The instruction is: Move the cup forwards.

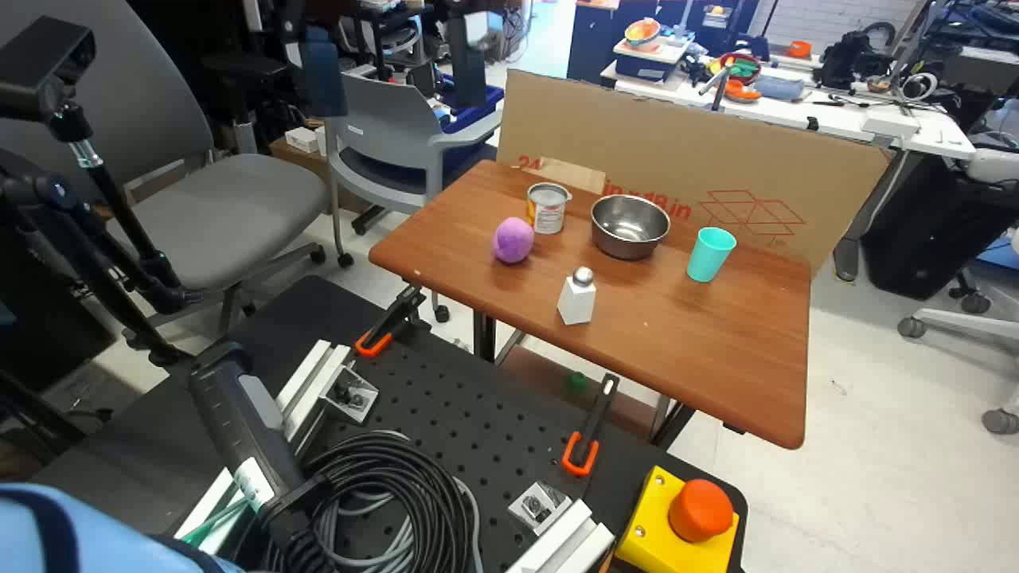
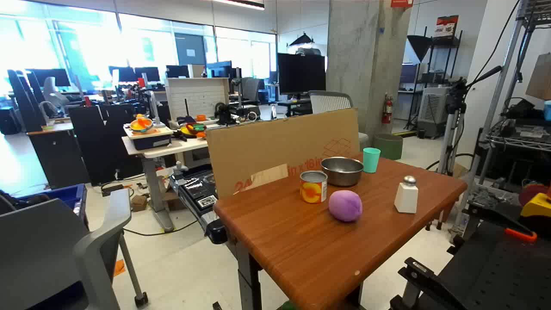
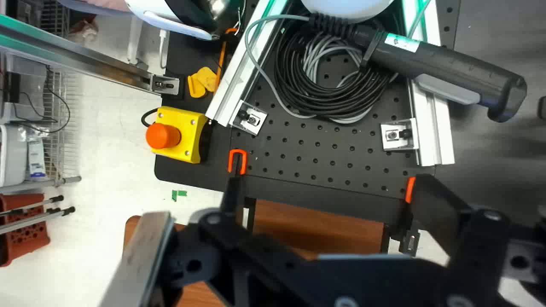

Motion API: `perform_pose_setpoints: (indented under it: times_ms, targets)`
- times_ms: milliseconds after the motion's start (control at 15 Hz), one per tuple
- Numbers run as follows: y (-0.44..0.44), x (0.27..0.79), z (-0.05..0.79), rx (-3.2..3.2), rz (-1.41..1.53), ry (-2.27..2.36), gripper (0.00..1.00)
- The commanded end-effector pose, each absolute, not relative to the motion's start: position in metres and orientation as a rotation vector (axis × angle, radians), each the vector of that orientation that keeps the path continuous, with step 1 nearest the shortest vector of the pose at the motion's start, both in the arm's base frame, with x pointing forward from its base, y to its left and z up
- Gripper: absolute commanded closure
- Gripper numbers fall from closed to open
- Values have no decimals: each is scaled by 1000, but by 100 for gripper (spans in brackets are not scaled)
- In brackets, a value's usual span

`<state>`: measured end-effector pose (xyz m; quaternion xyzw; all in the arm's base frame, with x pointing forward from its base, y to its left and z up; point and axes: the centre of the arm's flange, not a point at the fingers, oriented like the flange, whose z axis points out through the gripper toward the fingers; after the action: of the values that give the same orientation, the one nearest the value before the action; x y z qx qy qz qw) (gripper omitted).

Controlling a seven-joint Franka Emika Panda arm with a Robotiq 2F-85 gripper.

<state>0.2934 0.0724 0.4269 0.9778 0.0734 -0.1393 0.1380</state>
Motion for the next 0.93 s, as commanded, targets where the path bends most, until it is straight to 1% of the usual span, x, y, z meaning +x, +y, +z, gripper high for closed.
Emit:
perform_pose_setpoints:
  times_ms: [0,533,667,867]
  targets:
    - [72,293,427,2828,-402,212,0]
    - [72,293,427,2828,-402,212,0]
    - [78,316,416,2811,-324,108,0]
    - [59,372,385,2789,-158,-98,0]
